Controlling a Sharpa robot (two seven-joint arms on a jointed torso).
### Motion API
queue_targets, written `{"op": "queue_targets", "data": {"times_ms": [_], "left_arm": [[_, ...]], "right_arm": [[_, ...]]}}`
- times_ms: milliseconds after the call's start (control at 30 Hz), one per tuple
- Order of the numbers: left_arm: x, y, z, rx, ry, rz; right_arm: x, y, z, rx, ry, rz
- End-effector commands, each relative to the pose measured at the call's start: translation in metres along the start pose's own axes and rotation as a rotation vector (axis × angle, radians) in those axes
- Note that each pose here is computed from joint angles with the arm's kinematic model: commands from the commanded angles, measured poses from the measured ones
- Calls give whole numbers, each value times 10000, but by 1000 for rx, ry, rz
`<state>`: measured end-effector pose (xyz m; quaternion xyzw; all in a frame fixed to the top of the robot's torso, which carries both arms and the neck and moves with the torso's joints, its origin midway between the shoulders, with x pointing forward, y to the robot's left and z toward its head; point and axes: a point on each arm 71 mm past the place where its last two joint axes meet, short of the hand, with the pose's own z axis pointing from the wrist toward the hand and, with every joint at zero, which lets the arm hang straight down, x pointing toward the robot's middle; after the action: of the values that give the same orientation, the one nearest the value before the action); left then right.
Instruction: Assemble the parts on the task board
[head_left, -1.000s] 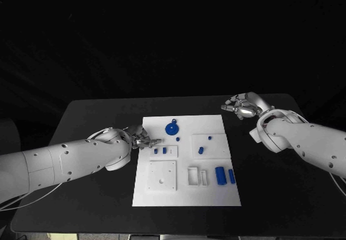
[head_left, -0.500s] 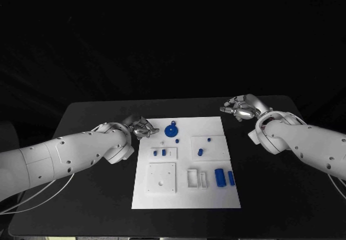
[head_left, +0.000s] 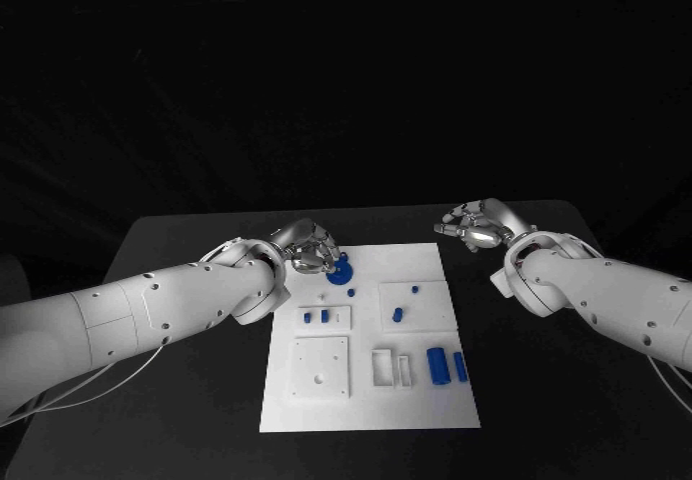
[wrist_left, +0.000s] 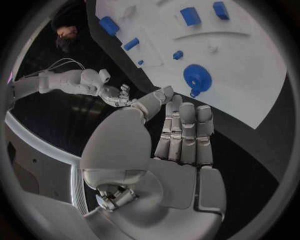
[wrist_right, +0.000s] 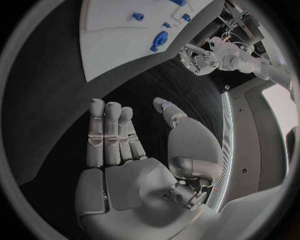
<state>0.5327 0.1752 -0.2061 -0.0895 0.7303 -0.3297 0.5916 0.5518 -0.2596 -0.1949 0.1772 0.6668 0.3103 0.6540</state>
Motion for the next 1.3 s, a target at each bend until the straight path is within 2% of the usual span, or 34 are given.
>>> {"op": "queue_targets", "data": {"times_ms": [33,333,633,933,1133,1300], "left_arm": [[69,-156,45,121,53,158],[214,-311,178,148,134,345],[381,-406,288,186,152,428],[501,-340,317,167,183,451],[588,-325,322,164,197,451],[613,-274,337,158,192,463]], "right_arm": [[20,18,4,-14,10,4],[39,38,12,-18,13,6],[75,76,25,-25,19,10],[90,93,31,-29,21,11],[104,109,33,-32,23,13],[107,113,35,-33,23,13]]}}
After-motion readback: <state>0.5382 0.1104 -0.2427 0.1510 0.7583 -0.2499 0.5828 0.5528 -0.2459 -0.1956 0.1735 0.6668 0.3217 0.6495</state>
